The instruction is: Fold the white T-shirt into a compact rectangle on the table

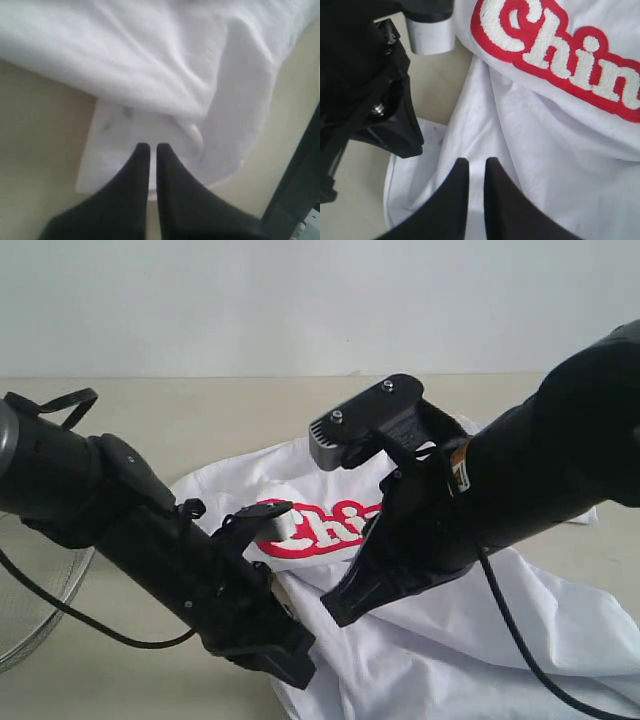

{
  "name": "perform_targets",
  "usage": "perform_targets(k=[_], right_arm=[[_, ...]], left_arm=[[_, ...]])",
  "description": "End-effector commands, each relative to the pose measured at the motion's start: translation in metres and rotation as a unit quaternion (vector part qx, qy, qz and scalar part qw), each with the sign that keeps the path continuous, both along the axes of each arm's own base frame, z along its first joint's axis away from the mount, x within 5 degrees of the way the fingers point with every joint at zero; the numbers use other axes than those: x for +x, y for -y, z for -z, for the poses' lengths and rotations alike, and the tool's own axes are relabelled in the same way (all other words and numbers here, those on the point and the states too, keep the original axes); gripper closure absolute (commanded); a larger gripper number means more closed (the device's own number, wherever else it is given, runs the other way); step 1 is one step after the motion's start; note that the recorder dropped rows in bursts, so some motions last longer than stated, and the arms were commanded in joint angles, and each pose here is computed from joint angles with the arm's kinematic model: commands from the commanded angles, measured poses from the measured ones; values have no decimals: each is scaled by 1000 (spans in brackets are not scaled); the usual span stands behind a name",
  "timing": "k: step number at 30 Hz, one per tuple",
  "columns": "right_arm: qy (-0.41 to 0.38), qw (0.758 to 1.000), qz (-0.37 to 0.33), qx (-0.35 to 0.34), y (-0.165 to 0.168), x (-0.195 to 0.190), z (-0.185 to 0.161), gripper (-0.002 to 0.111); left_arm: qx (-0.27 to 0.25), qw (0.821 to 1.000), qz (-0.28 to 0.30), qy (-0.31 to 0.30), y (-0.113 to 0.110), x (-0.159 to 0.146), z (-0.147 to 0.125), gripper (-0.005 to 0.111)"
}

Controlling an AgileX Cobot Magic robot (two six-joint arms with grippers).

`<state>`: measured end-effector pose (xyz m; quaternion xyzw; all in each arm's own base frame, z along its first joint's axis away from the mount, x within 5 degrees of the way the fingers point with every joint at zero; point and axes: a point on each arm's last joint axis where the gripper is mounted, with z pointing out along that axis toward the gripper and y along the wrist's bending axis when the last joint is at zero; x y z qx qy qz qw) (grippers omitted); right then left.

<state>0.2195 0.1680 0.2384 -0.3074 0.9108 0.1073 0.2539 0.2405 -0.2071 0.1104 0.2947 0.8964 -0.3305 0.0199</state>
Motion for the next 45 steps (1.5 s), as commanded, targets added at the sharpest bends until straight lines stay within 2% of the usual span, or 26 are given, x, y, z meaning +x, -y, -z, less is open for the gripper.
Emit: perform_targets(k=[1,9,19,26,36,45], right_arm=[[6,1000,1,1,1,0,-1,102],[18,1000,3,10,0,2,-2,102],[22,1000,4,13,-1,3,-3,102],[29,999,26,27,0,6,-4,102],[20,990,138,20,48,33,-3,102],[24,986,164,14,64,40,-3,102]], left_arm=[[12,1000,-20,1,3,6,9,102],[51,998,-26,-9,-2,6,19,102],[171,984,-20,-48,-21,-2,28,102],[190,979,-10,-75,-26,-13,31,102],[220,970,2,-99,-33,-42,44,102],[269,959,-10,-84,-57,-62,36,102]])
